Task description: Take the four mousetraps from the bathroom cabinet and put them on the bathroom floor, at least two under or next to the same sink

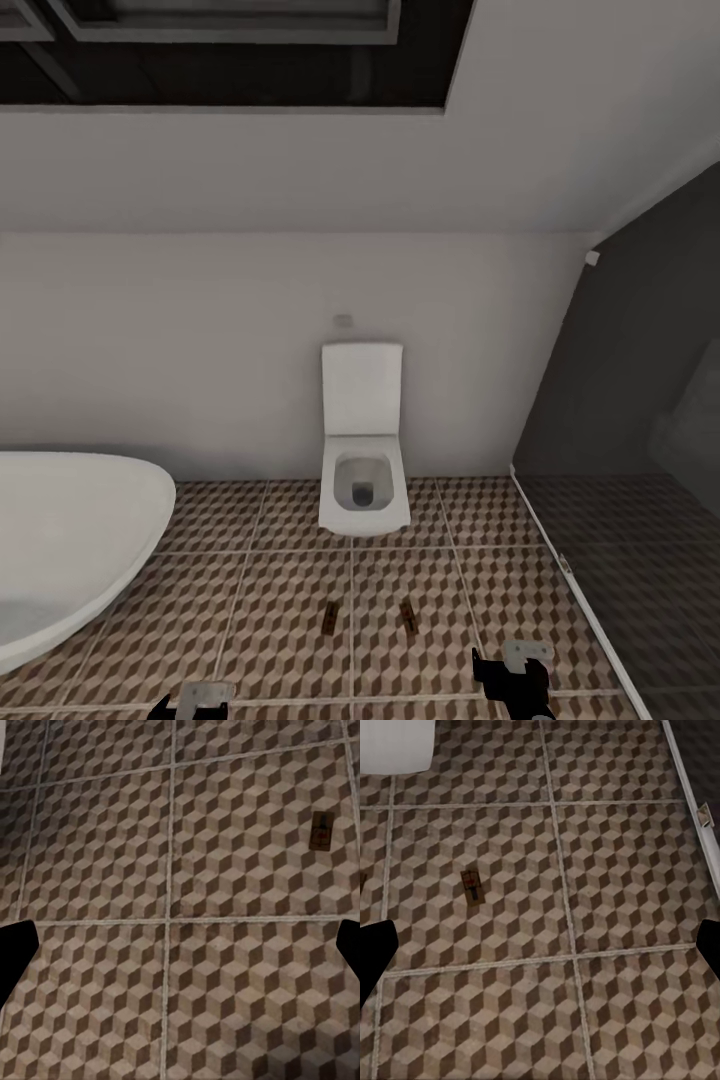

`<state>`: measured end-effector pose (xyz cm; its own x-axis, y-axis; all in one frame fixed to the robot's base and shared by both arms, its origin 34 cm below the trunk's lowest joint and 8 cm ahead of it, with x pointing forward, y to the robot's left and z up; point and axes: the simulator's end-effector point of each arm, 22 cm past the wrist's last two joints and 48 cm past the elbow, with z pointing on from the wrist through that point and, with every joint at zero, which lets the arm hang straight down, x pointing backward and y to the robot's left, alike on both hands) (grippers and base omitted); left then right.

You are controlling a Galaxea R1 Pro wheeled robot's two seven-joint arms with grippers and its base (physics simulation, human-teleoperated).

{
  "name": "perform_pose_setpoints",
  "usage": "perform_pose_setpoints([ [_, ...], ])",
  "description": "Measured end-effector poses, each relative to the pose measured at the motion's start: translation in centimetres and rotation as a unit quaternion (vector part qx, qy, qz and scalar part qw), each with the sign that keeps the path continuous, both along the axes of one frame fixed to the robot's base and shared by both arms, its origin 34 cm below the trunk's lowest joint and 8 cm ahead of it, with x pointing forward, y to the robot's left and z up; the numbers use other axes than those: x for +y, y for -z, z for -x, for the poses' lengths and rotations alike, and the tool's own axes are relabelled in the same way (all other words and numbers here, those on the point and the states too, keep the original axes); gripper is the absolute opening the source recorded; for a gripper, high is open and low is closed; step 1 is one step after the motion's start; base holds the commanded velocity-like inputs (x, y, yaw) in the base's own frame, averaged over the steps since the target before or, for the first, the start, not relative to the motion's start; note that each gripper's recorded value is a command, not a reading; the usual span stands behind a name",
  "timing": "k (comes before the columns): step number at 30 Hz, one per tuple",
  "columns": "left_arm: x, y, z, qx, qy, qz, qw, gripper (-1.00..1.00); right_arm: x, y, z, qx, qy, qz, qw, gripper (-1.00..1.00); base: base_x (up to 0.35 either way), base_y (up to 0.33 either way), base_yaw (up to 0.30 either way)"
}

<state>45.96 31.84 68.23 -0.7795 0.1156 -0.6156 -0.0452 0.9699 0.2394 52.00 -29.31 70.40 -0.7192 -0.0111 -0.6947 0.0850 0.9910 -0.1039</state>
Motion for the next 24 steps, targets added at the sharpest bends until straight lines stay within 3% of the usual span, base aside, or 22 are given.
perform_pose_setpoints([
  [24, 0.0, -1.4, -1.2, -0.019, 0.0, 0.0, 0.9998, 1.0, 0.0, -1.6, -1.1, -0.02, 0.0, 0.0, 0.9998, 1.0, 0.0, 0.0, 0.0],
])
